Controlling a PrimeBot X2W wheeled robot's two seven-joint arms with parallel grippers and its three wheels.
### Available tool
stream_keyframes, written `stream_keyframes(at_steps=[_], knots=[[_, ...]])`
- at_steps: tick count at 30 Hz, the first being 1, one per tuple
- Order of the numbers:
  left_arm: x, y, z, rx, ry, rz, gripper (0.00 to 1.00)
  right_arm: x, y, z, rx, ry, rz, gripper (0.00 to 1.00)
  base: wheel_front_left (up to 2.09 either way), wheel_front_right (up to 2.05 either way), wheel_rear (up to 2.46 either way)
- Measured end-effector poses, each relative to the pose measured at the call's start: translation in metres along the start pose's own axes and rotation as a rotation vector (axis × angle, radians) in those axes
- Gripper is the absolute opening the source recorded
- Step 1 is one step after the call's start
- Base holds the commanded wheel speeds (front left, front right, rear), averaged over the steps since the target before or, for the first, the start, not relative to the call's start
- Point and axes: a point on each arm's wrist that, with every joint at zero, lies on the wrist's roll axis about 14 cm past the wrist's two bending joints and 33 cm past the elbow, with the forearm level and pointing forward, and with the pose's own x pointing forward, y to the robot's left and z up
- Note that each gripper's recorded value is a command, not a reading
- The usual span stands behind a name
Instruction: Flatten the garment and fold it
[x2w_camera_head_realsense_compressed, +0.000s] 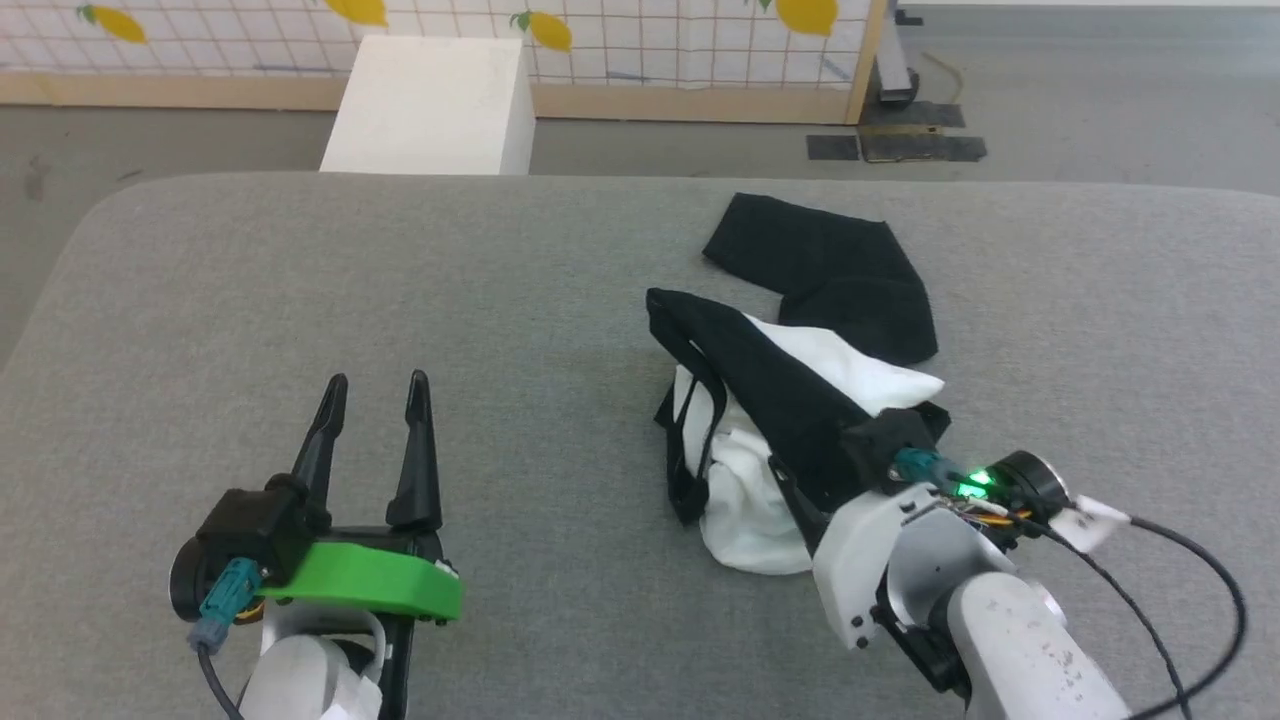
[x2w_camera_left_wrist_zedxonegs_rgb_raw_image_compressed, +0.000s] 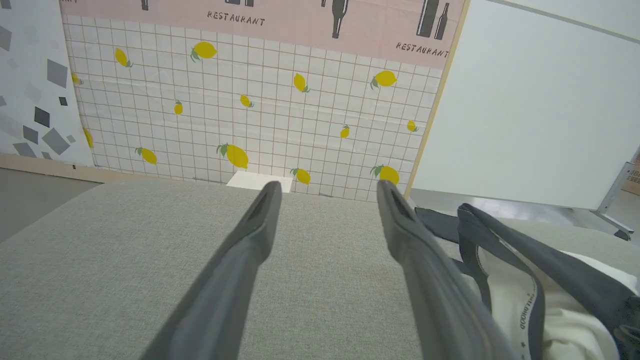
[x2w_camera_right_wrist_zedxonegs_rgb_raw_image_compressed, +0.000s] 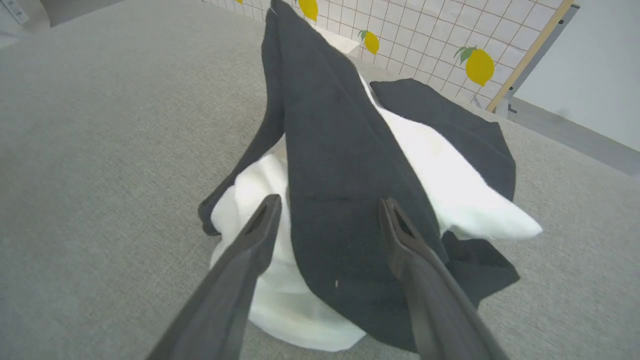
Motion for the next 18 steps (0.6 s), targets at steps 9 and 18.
stream_keyframes(at_steps=[9, 18], knots=[[-0.005, 0.011, -0.008, 0.003, 0.025, 0.03, 1.0, 0.016, -0.006, -0.007, -0.037, 0.064, -0.008, 0.0, 0.0, 0.0, 0.0], [-0.003, 0.003, -0.002, -0.003, 0.006, 0.008, 1.0, -0.017, -0.086, 0.058, 0.131, -0.223, -0.225, 0.0, 0.0, 0.0, 0.0]])
